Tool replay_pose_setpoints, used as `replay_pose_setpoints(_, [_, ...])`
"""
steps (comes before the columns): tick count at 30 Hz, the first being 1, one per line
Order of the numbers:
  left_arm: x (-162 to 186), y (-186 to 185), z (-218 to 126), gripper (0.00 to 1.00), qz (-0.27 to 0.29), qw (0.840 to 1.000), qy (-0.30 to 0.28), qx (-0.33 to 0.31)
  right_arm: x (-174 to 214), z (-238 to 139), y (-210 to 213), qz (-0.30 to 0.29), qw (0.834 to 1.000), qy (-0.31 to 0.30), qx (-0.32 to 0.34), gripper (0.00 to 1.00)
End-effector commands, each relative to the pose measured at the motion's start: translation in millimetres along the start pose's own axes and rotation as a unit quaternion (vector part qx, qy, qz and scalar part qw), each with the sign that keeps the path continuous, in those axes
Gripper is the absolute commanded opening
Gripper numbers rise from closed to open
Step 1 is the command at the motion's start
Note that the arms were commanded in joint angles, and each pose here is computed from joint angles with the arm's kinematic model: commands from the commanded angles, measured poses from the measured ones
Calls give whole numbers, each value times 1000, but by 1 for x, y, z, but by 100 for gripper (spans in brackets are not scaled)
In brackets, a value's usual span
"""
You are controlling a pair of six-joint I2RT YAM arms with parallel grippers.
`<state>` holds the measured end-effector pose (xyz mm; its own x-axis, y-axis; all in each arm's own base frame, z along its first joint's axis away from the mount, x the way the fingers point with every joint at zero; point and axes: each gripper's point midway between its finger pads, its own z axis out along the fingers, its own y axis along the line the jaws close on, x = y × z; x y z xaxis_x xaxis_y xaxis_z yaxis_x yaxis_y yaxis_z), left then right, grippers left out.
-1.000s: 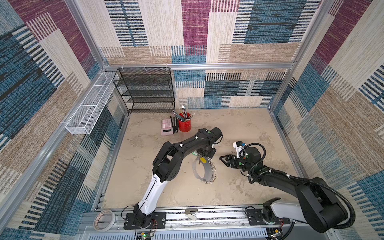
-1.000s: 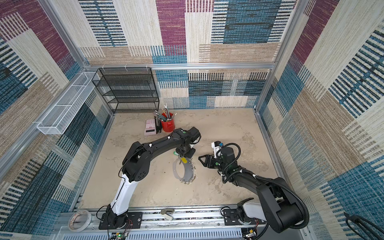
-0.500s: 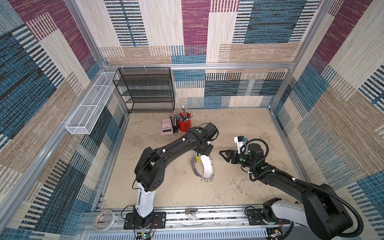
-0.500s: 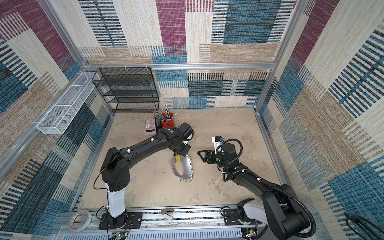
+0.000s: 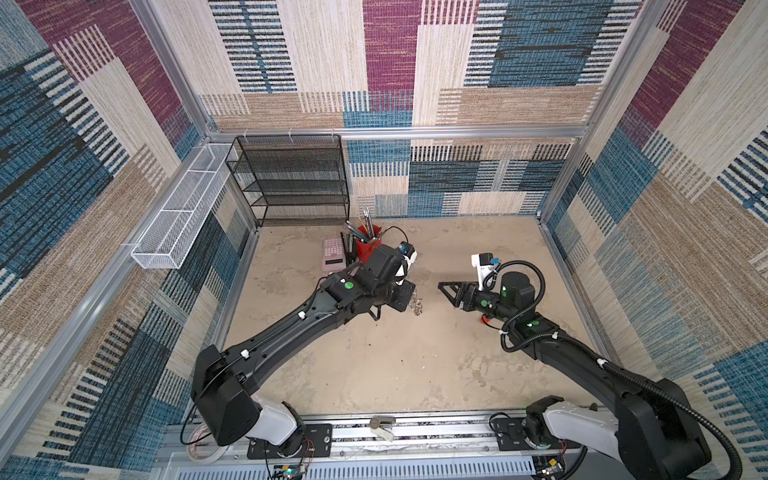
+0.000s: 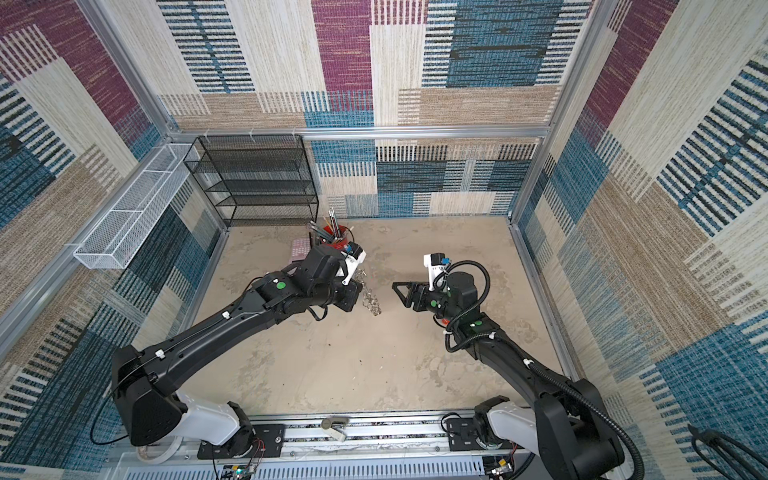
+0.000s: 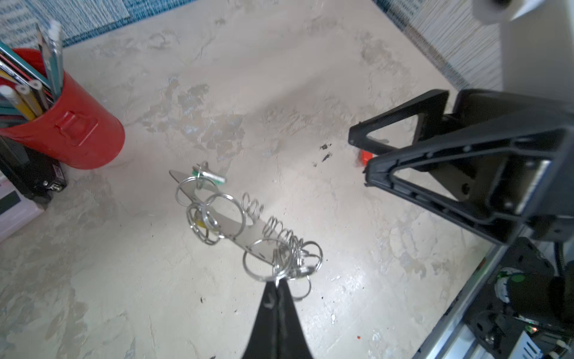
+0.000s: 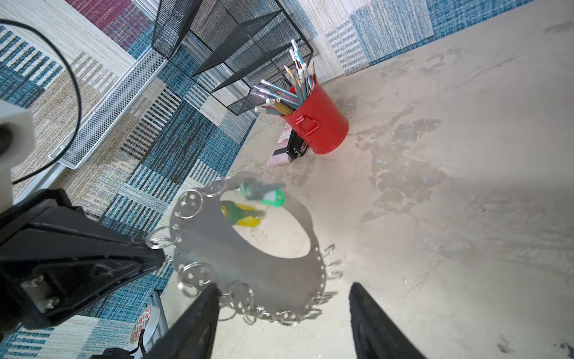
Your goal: Put the keys on the keyring
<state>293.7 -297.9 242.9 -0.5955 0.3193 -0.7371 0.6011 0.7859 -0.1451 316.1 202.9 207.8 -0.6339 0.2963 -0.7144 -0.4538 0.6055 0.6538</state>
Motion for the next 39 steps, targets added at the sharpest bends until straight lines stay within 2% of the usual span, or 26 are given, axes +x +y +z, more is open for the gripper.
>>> replay_pose_setpoints(1, [-30,-7,-6,0,11,997,-72,25,-5,-1,13,-15,1000,-2,-25,68])
replay_pose_setpoints(11, [-35,-18,-10,0,-3,990,-104,92,-10,-13,48,-54,994,-2,-98,63])
replay_pose_setpoints(13, [-33,-17,-10,0,-6,990,-105,94,-12,-15,56,-64,991,-3,-115,57])
replay_pose_setpoints(19, [-30,-29,-9,0,12,984,-107,140,-18,-22,81,-109,981,-12,-158,50])
replay_pose_setpoints(24, [-38,-30,-16,0,24,978,-135,156,-21,-21,96,-132,973,-6,-191,43])
replay_pose_setpoints(30, [-40,-34,-28,0,45,971,-161,172,-14,-16,114,-152,965,10,-215,44])
replay_pose_setpoints(34, [-38,-42,-38,0,63,963,-171,196,-14,-13,116,-162,964,9,-211,47])
replay_pose_setpoints(39, [-36,-43,-45,0,90,959,-182,196,-20,-12,117,-174,964,3,-203,46])
